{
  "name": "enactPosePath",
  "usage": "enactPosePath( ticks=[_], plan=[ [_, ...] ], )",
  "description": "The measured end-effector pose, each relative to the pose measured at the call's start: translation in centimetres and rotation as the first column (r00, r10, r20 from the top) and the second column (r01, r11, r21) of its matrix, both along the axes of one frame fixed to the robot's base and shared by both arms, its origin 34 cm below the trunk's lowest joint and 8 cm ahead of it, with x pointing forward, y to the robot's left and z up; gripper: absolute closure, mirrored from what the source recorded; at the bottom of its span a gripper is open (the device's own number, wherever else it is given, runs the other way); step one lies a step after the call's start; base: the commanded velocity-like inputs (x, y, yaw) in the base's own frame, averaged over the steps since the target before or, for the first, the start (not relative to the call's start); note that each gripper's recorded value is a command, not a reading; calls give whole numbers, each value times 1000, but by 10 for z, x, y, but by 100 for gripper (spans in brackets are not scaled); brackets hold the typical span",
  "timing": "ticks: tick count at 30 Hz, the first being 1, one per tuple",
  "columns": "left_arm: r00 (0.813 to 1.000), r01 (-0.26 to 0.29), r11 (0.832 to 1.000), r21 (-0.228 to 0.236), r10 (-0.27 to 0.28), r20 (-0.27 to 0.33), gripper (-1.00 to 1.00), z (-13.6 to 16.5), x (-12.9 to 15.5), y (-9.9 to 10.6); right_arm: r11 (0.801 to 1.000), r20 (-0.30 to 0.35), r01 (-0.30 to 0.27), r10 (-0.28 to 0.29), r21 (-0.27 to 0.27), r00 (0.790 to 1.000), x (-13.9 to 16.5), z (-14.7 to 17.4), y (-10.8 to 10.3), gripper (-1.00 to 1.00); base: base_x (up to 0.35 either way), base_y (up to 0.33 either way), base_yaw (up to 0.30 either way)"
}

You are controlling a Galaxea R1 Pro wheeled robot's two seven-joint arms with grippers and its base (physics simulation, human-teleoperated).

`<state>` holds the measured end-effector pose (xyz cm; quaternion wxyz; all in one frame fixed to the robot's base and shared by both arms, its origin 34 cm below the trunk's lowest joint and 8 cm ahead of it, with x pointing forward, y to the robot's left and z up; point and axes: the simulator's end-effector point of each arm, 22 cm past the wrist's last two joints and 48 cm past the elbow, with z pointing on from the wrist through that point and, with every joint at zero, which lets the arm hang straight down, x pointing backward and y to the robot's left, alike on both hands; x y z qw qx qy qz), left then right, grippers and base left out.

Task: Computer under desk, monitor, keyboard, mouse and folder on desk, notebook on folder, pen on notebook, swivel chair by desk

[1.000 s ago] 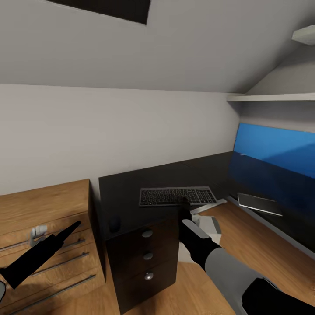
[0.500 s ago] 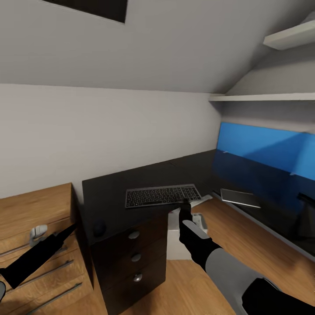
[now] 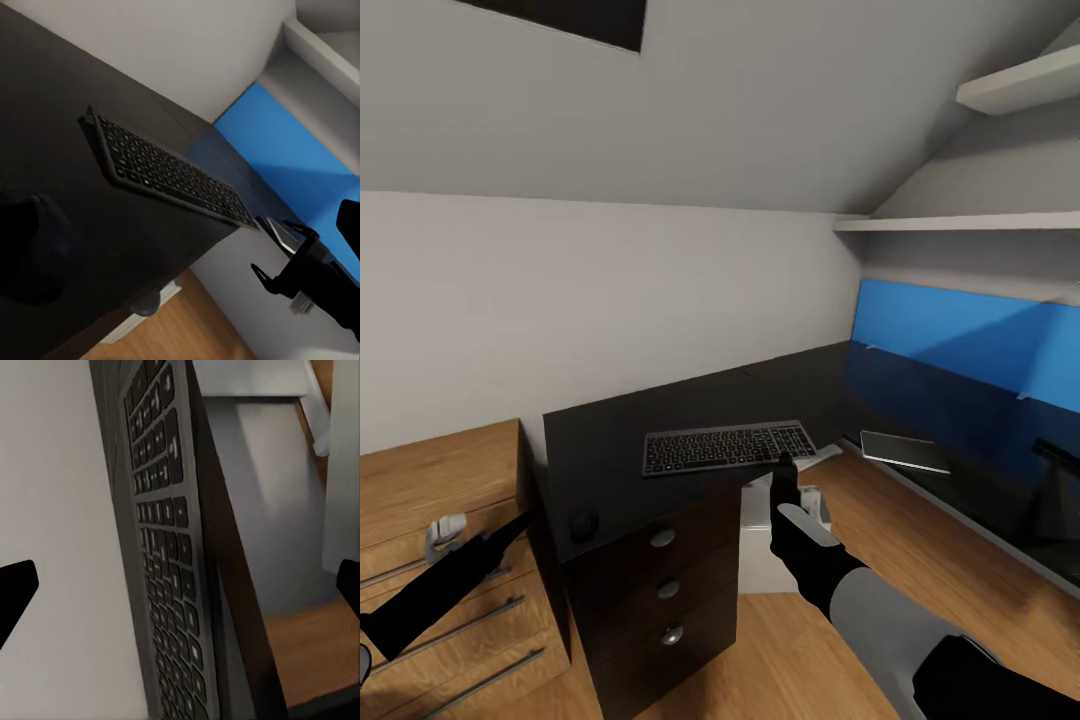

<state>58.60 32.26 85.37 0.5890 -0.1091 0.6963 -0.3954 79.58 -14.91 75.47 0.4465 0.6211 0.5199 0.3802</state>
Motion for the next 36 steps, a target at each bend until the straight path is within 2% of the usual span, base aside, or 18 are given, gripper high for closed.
enactPosePath(
  ticks=[5, 16, 36],
  plan=[
    [1000, -17, 1000, -1, 17, 4, -100, 2, 0, 7, 1000, 33, -14, 15, -25, 999, 1, 5, 1, -100, 0, 0, -1],
    [1000, -24, 1000, -2, 24, 5, -100, 2, 0, 10, 999, 39, -20, 22, -38, 999, -1, 3, 2, -100, -13, -14, 0],
    [1000, -24, 1000, -5, 24, 1, -100, 1, 0, 11, 999, 39, -22, 23, -40, 999, -2, 2, 3, -100, -230, -215, 0]
  ],
)
